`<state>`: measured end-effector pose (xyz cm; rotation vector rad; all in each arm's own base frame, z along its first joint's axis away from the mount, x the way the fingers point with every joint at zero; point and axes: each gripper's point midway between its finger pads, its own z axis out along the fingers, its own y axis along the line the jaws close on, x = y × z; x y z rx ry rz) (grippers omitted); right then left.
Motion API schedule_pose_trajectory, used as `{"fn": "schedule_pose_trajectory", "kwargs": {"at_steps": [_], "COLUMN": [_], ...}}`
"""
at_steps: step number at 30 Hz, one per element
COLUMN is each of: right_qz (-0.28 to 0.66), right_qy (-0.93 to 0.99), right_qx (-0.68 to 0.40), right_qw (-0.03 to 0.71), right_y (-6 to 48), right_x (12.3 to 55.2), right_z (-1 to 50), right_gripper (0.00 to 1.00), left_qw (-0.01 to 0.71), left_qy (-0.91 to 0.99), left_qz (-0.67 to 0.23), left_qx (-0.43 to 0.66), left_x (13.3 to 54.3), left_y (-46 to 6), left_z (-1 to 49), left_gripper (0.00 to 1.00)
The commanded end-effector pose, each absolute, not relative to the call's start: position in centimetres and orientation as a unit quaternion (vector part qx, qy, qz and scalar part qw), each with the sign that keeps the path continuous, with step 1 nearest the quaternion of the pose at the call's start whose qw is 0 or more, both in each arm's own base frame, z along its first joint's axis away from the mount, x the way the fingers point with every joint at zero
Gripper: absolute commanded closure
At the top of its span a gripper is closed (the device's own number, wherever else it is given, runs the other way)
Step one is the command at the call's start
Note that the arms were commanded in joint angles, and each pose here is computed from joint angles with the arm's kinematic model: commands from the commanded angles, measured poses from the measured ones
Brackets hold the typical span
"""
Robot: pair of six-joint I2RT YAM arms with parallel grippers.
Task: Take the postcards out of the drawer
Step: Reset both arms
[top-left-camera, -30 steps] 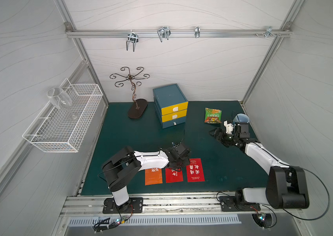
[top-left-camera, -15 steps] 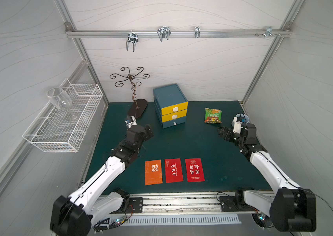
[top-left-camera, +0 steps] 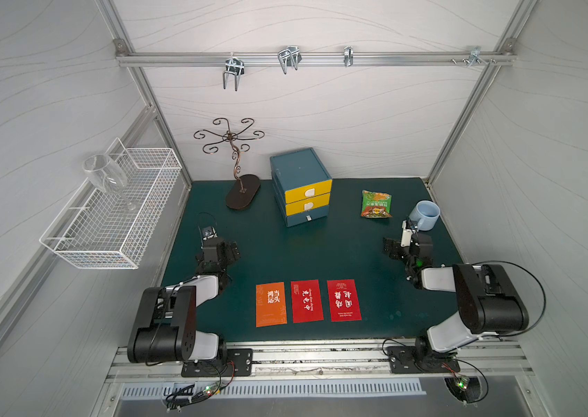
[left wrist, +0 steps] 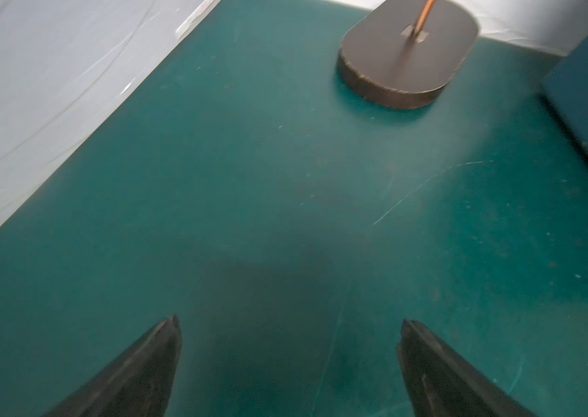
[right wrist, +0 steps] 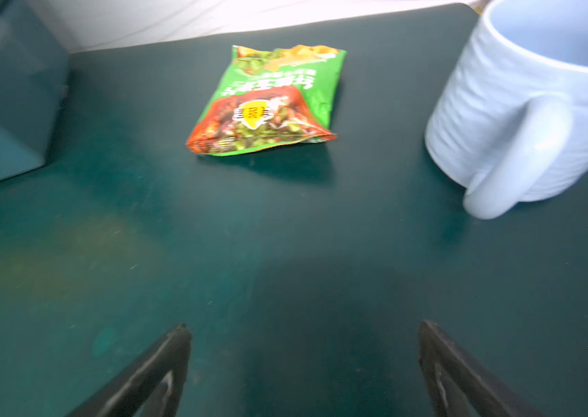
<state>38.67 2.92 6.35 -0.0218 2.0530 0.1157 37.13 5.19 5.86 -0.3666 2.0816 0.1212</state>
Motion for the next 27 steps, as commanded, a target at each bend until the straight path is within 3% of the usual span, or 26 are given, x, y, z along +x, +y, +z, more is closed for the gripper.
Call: {"fn": "schedule_pose_trajectory", "kwargs": {"at_steps": [1,3,27], "right_qz": [0.055,0.054,0.054], "right_qy": [0.835,0.833,0.834], "right_qx": [-0.034,-0.040,-0.046], "right_qw": [0.547,0.549,0.548], "right_y": [3.63,3.84,4.03], "right_x": [40.13,40.22,40.17], "right_z": [8.36,8.21,8.29], "right_gripper": [0.01,0.01,0.01], "left_qw": [0.543,0.570,0.553], "left_qy": [0.837,0.819,0.831], "left_qz": [0.013,0.015,0.009], "left_qx": [-0.074,-0.067,-0.066], "left_x": [39.94,40.29,40.24], "left_y": [2.70,2.67,2.43], "left_z": [8.64,9.03,8.78], "left_gripper": [0.01,0.01,0.01]}}
